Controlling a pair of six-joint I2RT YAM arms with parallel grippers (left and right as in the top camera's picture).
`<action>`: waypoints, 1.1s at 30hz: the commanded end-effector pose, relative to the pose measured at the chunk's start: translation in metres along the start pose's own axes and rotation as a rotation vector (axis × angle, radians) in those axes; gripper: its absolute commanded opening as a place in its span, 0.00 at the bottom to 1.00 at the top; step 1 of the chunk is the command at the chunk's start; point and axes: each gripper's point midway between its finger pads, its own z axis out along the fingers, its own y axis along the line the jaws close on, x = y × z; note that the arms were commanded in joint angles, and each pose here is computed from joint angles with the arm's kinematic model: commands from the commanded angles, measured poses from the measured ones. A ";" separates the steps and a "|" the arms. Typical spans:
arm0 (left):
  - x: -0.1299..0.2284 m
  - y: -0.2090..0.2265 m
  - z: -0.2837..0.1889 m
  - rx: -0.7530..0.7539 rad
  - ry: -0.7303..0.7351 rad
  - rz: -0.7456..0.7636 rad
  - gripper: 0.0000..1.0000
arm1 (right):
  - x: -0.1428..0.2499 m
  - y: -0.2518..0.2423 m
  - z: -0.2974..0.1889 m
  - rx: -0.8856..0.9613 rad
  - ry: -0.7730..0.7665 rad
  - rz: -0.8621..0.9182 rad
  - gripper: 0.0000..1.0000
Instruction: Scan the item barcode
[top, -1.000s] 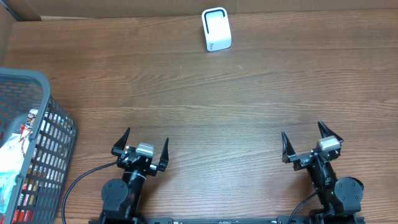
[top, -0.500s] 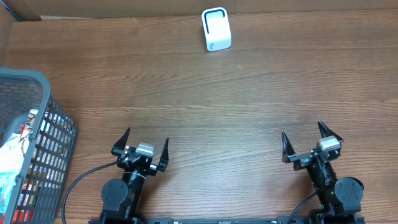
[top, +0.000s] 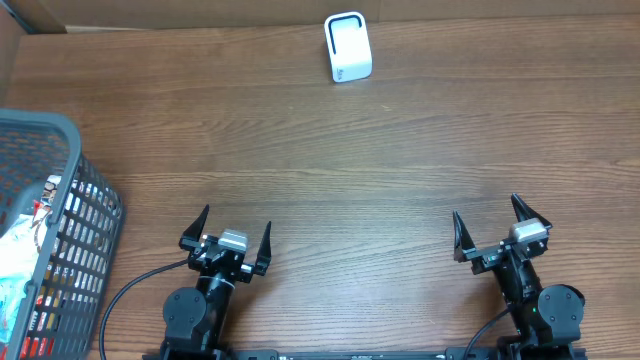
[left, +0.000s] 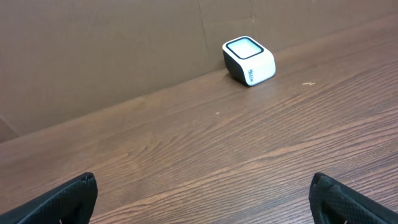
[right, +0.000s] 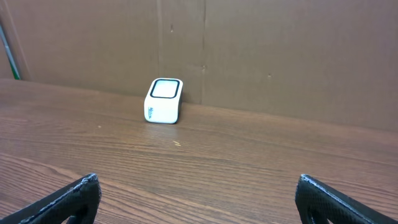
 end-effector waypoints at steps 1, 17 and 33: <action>0.000 0.002 0.000 -0.012 -0.006 0.015 1.00 | 0.001 0.002 0.000 -0.010 -0.006 0.004 1.00; -0.007 0.004 0.000 -0.019 -0.034 -0.081 1.00 | 0.000 0.003 0.000 -0.013 -0.011 0.000 1.00; -0.036 0.024 -0.016 -0.097 -0.044 -0.253 1.00 | -0.025 0.013 -0.009 -0.067 -0.001 0.008 1.00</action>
